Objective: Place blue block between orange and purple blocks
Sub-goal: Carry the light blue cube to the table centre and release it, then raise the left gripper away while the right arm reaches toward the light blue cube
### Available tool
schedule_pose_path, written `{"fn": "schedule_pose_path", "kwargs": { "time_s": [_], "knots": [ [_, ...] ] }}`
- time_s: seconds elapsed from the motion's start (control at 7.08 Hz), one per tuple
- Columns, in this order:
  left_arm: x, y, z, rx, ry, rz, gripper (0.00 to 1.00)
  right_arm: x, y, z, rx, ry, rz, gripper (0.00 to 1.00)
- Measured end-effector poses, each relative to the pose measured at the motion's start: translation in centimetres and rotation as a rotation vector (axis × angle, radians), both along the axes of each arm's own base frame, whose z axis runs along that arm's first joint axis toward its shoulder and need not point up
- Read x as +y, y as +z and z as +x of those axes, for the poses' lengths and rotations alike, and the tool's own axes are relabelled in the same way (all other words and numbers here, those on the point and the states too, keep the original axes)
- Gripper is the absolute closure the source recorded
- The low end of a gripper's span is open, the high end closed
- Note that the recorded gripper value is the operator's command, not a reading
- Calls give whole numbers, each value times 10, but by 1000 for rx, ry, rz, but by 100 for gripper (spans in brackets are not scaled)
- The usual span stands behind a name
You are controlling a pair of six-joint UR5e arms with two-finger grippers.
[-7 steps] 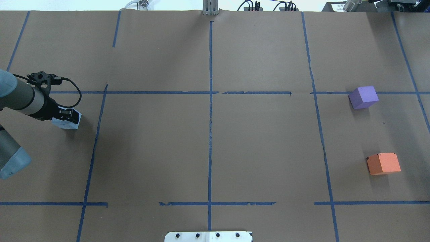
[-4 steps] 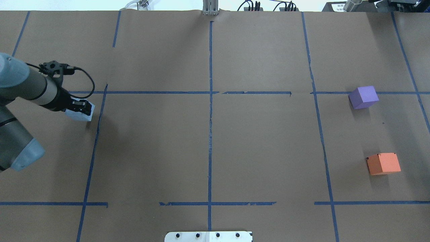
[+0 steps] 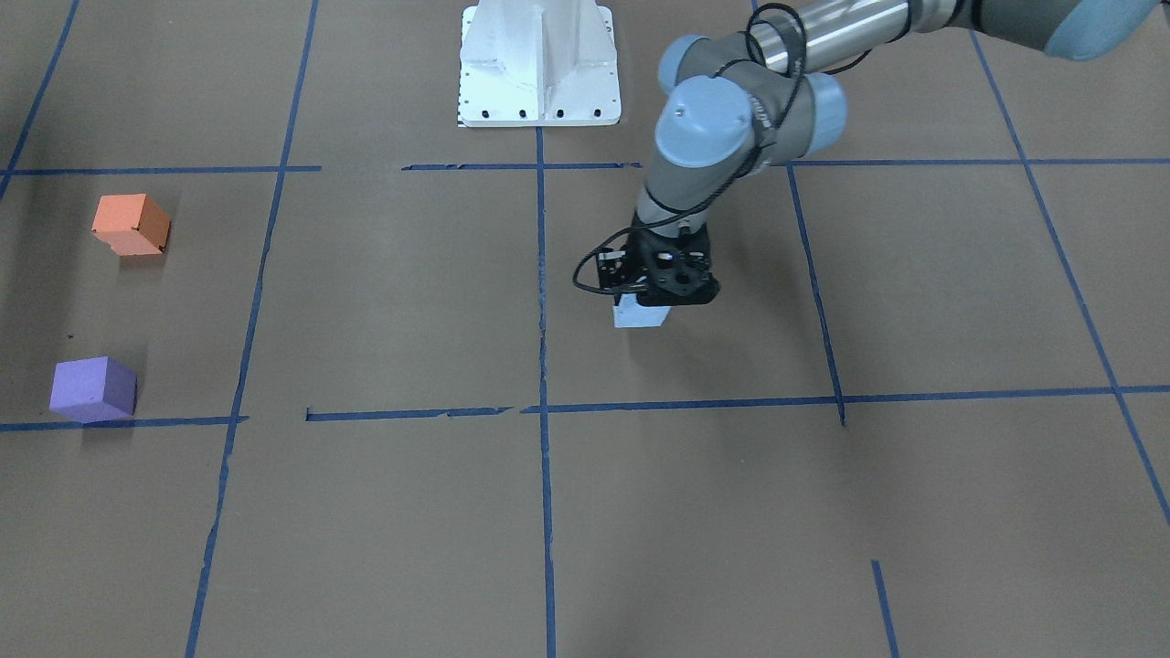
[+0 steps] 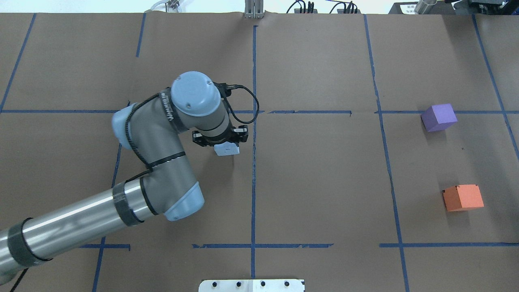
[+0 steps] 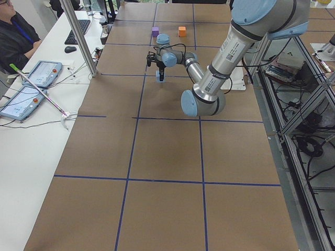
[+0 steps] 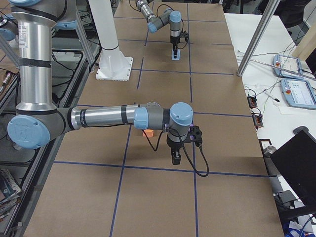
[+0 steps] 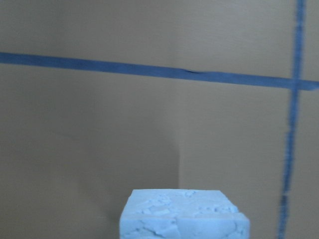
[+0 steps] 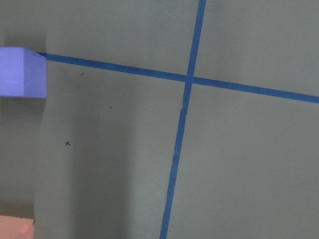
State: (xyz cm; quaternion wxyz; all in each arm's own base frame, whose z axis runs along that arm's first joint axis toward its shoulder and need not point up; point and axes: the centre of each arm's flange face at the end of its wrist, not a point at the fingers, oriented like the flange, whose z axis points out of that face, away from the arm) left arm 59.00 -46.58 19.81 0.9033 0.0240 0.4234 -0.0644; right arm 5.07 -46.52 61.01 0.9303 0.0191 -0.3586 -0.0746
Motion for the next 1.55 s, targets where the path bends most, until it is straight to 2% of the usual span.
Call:
{"fn": "schedule_pose_path", "kwargs": {
  "time_s": [0.14,0.42,0.71,0.85,1.13,1.27,1.55],
  "knots": [
    [10,-10,26,-10,-1,3,2,0,0,0,0,0,-1,0],
    [20,-18,46,-19,-8,0,0,0,0,0,-3,-2,2,0],
    [7,-29,32,-14,-39,-20,0,-5,-8,-2,-3,-4,18,0],
    [-15,-31,2,-32,-22,-24,0,-9,-15,-6,-4,-11,32,0],
    [-58,-1,-106,-102,73,-14,0,-19,-45,-34,-10,-46,75,0],
    [-66,35,-170,-135,118,17,0,-27,-74,-62,-18,-49,84,0],
    [-56,104,-268,-182,190,93,0,-47,-147,-137,-52,-26,77,0]
  ]
}}
